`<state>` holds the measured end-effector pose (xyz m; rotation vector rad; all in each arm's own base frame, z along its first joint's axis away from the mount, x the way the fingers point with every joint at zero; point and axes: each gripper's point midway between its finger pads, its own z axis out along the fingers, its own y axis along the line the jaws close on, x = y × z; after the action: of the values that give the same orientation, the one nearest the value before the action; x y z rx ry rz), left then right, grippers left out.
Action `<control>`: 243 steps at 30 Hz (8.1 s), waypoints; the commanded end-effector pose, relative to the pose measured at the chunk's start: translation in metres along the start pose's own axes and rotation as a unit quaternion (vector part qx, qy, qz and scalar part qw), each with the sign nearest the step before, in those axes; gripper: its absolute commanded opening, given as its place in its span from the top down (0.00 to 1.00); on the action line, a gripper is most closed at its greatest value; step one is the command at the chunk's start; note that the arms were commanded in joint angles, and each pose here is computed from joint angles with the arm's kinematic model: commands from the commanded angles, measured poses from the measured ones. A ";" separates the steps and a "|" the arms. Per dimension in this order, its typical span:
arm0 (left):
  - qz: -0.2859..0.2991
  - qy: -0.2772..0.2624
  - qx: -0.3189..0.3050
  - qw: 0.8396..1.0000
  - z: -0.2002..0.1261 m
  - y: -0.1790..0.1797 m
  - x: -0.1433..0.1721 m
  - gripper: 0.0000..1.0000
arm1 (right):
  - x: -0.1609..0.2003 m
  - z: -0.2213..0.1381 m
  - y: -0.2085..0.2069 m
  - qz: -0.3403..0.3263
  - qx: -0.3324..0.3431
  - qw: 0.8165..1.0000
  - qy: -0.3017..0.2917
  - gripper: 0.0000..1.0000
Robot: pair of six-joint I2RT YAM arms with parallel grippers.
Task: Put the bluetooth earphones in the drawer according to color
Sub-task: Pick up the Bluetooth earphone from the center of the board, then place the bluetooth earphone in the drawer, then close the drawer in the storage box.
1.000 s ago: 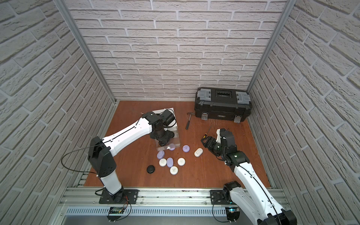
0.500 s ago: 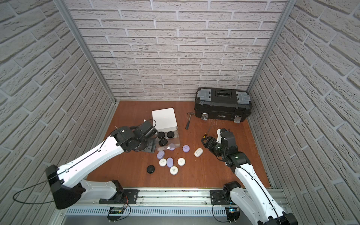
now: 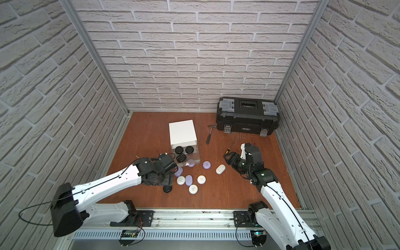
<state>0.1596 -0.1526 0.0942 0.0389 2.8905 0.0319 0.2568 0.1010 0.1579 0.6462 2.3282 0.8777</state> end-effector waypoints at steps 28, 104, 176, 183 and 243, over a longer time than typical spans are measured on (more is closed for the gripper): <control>-0.010 0.045 0.001 0.999 0.062 -0.017 0.020 0.28 | -0.008 -0.003 0.009 -0.012 -0.011 1.000 -0.008 0.34; 0.188 -0.103 0.110 0.970 -0.108 -0.140 -0.167 0.57 | -0.001 0.010 -0.003 -0.005 -0.003 1.000 0.007 0.34; 0.216 0.028 0.086 0.972 -0.021 -0.138 -0.132 0.57 | 0.004 0.017 -0.013 -0.003 0.009 1.000 0.015 0.33; 0.214 0.034 0.084 0.973 -0.015 -0.136 -0.136 0.54 | 0.004 0.017 -0.014 -0.002 0.011 1.000 0.016 0.34; 0.038 -0.157 0.177 0.971 -0.055 -0.025 -0.390 0.16 | 0.109 0.055 0.055 -0.049 -0.067 0.985 0.151 0.97</control>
<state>0.5094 -0.1915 0.2330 0.2096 2.5909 -0.3471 0.2114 0.2153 0.1129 0.3675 2.5899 1.1007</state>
